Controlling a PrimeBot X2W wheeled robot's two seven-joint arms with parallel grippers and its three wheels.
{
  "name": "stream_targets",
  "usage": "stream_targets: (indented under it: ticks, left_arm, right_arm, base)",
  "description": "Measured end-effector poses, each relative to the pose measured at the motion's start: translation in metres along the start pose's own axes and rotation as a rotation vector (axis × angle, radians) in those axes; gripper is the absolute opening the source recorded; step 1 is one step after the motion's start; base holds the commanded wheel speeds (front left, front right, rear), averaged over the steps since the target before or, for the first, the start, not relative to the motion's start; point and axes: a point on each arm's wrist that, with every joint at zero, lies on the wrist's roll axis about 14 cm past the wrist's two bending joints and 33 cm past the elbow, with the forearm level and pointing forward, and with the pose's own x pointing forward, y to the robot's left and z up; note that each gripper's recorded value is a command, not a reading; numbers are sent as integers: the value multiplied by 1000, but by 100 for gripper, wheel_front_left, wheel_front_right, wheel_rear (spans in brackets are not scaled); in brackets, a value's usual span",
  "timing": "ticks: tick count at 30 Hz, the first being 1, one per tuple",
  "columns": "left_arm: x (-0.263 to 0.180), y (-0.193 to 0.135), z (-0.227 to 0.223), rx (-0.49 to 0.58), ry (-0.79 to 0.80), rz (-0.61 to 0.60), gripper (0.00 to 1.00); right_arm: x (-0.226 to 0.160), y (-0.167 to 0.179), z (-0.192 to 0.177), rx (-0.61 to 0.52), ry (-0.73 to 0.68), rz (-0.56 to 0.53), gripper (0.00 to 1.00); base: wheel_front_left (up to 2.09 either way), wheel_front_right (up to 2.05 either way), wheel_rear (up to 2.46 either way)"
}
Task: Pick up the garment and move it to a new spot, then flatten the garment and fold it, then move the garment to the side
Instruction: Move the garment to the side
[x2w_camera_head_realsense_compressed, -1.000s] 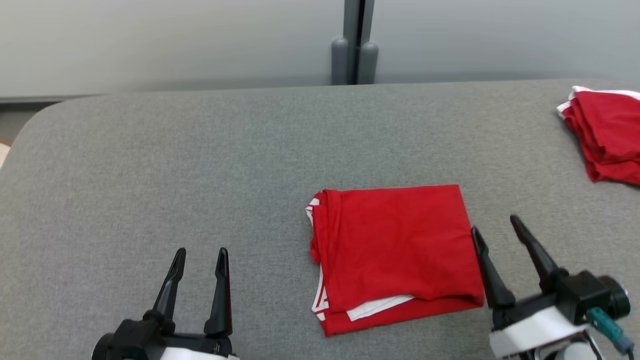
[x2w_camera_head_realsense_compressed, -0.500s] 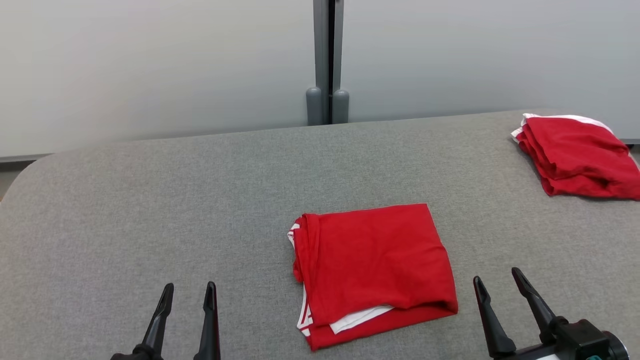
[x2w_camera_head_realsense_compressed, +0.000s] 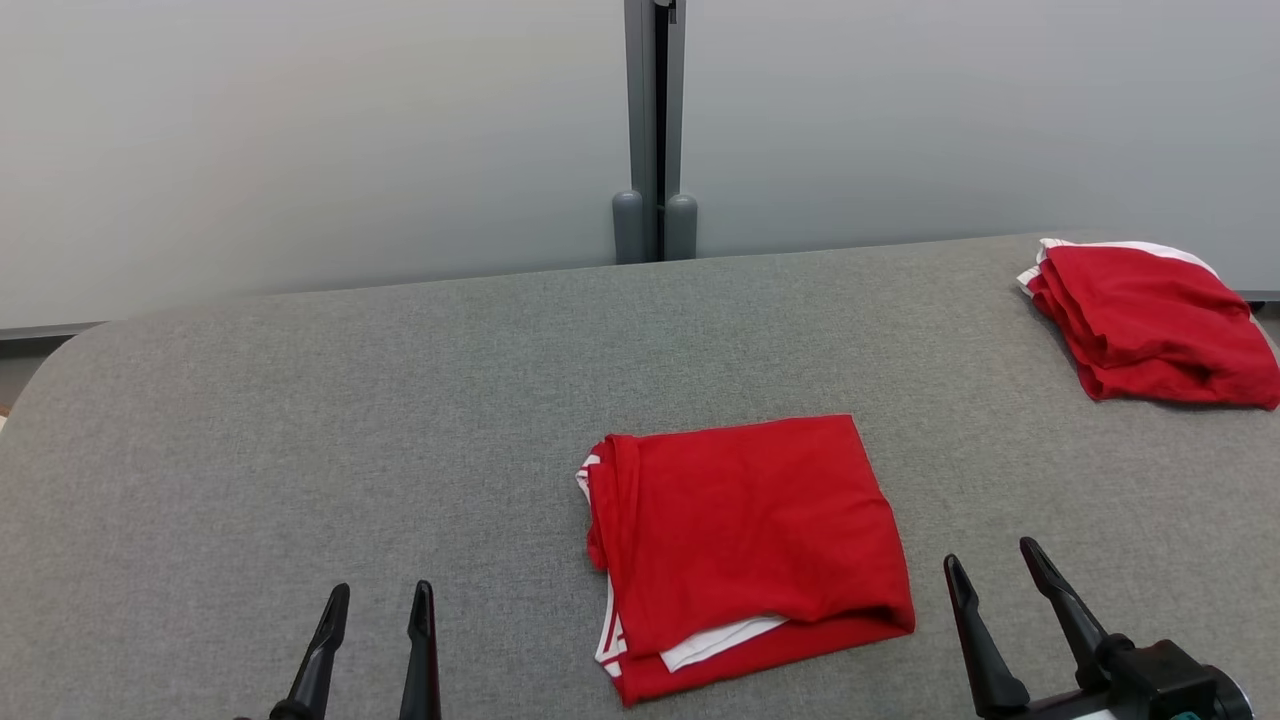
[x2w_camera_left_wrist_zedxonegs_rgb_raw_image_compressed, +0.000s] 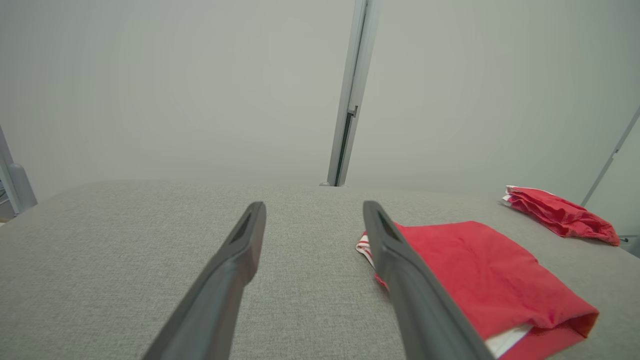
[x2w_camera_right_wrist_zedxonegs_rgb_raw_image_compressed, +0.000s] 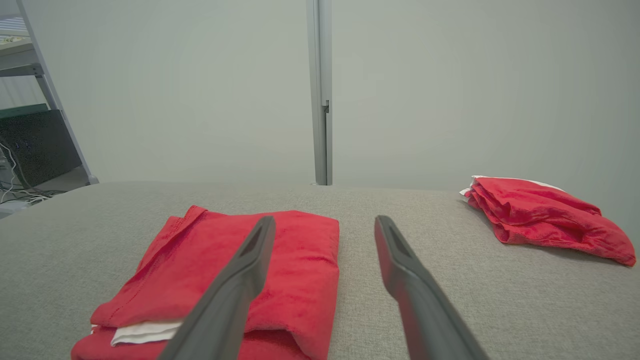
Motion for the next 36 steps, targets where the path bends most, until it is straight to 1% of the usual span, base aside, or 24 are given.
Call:
stream_targets:
  ticks: [25, 29, 30, 31, 32, 36]
  left_arm:
    - [-4, 5, -2, 3, 5, 27, 100]
    - [-5, 9, -4, 32, 13, 40, 100]
    - [-5, 9, -4, 63, 13, 41, 100]
    - [-5, 9, -3, 123, 9, 36, 100]
    - [-5, 8, -2, 160, 4, 34, 100]
    - [-6, 10, -4, 171, 10, 50, 100]
  right_arm:
    - [1, 4, -4, 12, 11, 12, 100]
    - [2, 6, -6, 16, 18, 19, 100]
    - [3, 8, -7, 26, 21, 24, 100]
    - [3, 11, -9, 53, 24, 24, 100]
    - [4, 12, -11, 89, 28, 20, 100]
    - [8, 21, -27, 191, 83, 43, 100]
  base:
    - [0, 0, 0]
    - [0, 0, 0]
    - [0, 0, 0]
    - [0, 0, 0]
    - [0, 0, 0]
    - [0, 0, 0]
